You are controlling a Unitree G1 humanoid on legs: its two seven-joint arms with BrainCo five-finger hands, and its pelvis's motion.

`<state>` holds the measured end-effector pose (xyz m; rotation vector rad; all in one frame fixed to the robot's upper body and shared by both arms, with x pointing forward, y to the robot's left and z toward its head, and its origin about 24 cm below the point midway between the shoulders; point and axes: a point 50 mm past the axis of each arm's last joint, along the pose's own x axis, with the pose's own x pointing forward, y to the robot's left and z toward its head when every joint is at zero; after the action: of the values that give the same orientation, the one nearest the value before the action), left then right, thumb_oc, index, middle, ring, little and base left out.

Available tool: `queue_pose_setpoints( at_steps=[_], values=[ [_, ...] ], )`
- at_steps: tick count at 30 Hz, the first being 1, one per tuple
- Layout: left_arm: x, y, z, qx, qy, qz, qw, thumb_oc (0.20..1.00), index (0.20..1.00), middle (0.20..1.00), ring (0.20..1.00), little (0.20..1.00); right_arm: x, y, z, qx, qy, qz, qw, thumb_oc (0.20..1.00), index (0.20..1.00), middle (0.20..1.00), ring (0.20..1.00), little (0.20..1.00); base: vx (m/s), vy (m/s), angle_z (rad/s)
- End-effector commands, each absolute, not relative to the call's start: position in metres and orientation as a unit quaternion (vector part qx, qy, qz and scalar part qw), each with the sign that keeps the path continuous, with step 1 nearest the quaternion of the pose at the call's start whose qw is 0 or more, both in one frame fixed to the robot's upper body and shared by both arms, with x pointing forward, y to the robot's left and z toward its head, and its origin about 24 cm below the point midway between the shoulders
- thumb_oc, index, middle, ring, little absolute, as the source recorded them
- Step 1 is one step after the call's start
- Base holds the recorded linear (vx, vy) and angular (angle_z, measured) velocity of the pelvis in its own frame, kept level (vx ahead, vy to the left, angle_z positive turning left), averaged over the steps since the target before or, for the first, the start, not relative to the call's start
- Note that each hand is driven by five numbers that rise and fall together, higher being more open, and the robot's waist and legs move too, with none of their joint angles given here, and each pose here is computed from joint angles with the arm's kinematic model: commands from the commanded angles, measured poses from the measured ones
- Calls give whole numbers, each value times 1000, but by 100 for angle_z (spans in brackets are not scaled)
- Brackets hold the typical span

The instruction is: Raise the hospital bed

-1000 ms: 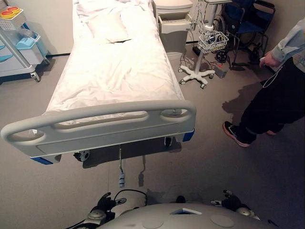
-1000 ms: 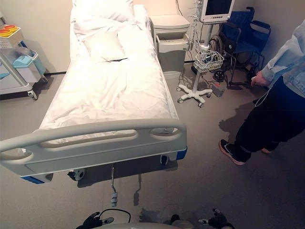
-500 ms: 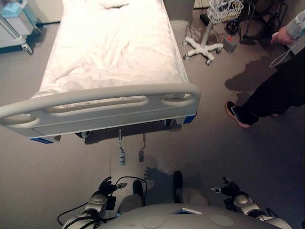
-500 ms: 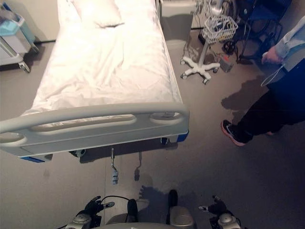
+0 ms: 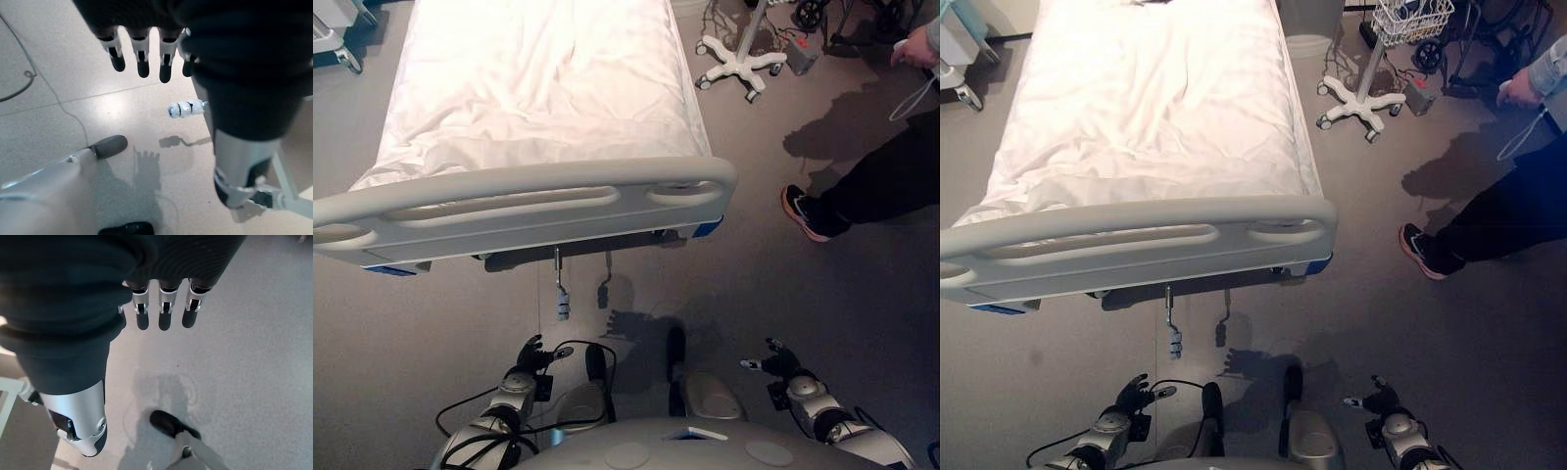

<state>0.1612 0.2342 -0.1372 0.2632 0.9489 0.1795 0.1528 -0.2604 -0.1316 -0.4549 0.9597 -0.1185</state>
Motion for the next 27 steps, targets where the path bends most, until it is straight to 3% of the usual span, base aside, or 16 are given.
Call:
queue_pose_setpoints(
  at_steps=[1,14,27],
  values=[
    [192,248,-119,132,405,120,897,1000,1000,1000,1000,1000,189,-257,-114,-228,394,-59,888,1000,1000,1000,1000,1000,-99,-15,3],
    [293,270,-32,151,238,175,944,1000,1000,1000,1000,1000,267,-242,-51,-228,223,-55,946,1000,1000,1000,1000,1000,-104,-15,-1],
    [337,312,55,190,122,239,944,1000,1000,1000,1000,1000,281,-238,-17,-230,128,-36,964,1000,1000,1000,1000,1000,-30,-24,1]
  ],
)
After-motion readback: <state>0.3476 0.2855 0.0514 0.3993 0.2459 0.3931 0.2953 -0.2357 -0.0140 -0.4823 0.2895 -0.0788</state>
